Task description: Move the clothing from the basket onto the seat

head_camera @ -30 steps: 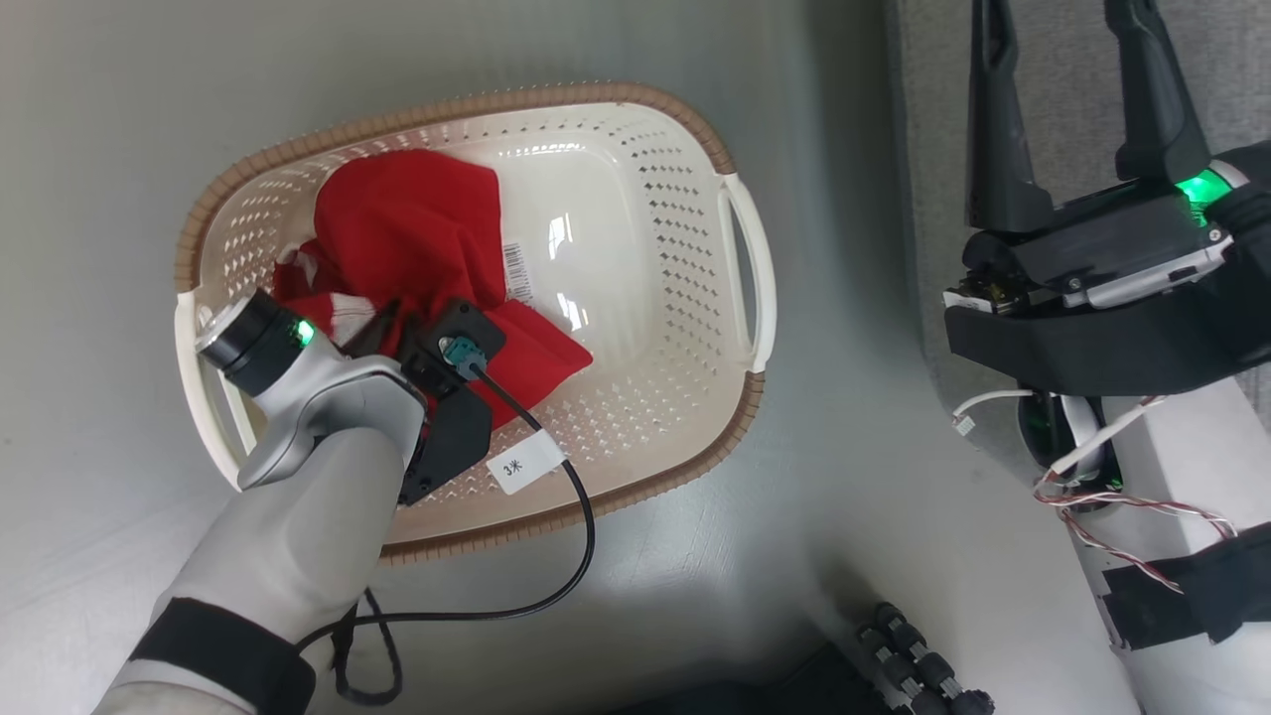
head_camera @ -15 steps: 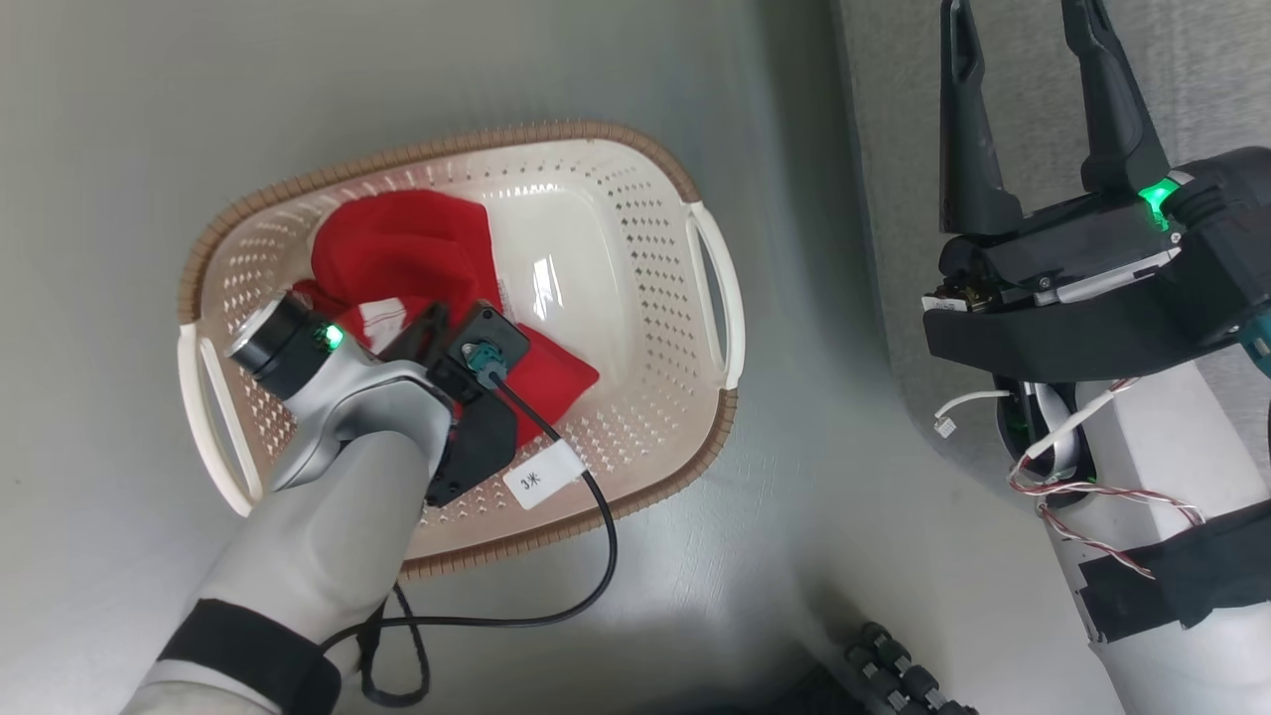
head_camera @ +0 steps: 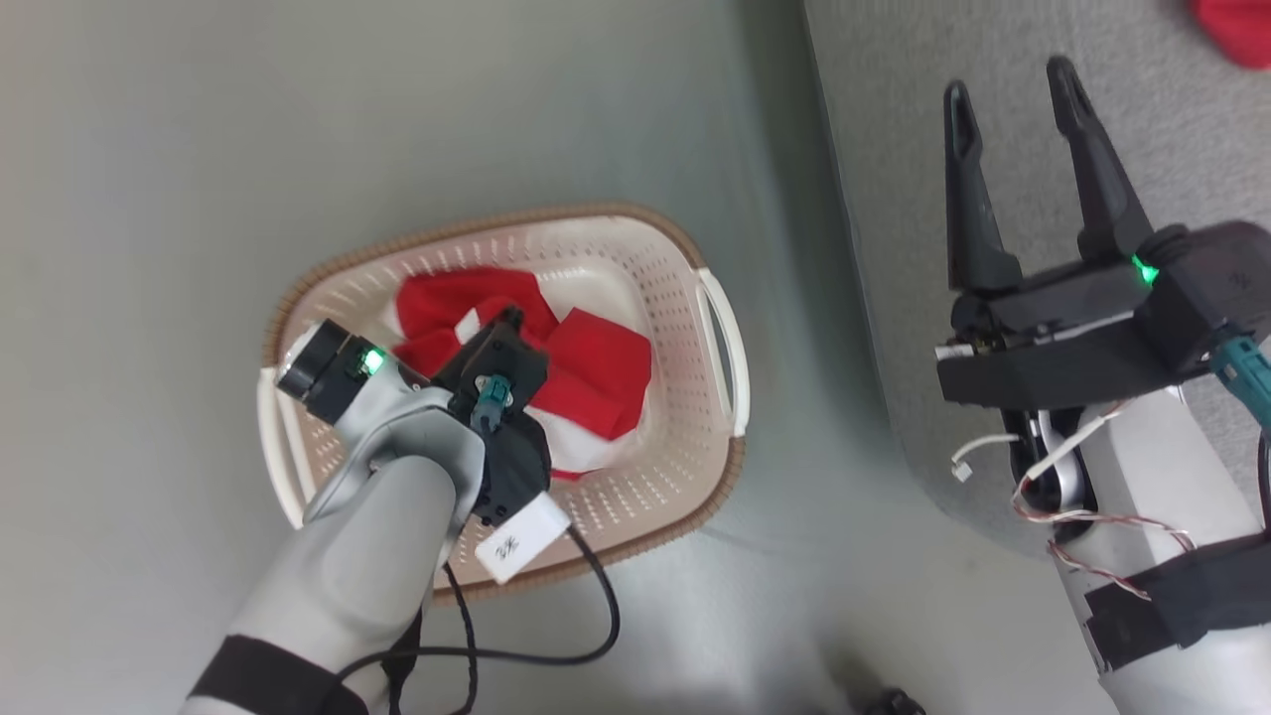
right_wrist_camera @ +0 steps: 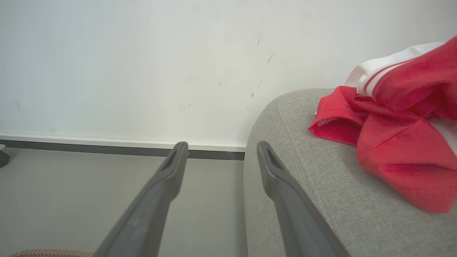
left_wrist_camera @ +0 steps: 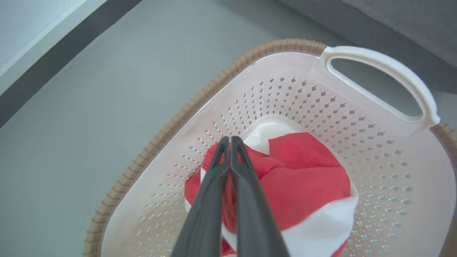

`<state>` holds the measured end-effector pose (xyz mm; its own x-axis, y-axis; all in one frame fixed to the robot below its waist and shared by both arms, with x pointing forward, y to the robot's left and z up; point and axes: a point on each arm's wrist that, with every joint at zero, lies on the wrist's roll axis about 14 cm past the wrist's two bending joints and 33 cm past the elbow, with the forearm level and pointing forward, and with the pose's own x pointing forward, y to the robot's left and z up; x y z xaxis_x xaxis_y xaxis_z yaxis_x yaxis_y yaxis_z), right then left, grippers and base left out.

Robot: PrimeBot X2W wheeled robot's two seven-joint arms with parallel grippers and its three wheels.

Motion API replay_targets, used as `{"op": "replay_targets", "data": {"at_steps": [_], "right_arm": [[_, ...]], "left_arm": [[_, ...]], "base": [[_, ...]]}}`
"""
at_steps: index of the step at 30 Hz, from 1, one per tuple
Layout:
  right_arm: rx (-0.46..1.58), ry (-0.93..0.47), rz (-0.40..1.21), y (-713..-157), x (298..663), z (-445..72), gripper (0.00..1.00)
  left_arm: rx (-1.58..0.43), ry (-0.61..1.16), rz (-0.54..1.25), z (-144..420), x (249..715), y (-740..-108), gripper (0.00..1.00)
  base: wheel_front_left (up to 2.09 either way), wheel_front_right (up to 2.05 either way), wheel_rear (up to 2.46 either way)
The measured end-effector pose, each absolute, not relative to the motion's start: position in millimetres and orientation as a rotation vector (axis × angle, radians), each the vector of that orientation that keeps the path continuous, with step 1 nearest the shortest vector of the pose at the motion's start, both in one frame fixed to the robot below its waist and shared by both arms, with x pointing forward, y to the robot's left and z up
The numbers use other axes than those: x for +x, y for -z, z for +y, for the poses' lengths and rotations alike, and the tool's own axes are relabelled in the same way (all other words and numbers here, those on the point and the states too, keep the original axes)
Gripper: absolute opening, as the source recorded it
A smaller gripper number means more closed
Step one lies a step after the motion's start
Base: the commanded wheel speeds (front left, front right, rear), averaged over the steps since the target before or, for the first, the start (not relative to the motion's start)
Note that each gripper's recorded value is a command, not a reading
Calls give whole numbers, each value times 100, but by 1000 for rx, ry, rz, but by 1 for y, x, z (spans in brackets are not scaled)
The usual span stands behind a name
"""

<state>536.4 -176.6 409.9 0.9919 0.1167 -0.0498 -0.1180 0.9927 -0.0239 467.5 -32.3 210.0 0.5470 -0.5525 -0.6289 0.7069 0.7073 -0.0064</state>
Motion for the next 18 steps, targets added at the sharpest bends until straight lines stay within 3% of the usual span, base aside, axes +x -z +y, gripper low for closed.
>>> {"op": "replay_targets", "data": {"at_steps": [9,11,12,15,16,18], "right_arm": [[-11,-131,20,-435,524,-171,100],[-8,-137,14,-440,521,-168,100],[-6,-139,7,-444,520,-167,100],[-3,-144,-10,-455,515,-165,100],[-3,-144,-16,-458,513,-165,100],[-5,-143,-23,-464,509,-165,100]], "left_arm": [[158,683,520,-20,470,-264,0],[121,665,495,-20,470,-278,13],[108,662,480,-20,469,-285,31],[68,651,436,-22,467,-307,36],[63,651,422,-23,467,-313,44],[52,647,394,-24,466,-326,49]], "base": [[0,0,0],[0,0,0],[0,0,0],[0,0,0],[0,0,0],[0,0,0]]}}
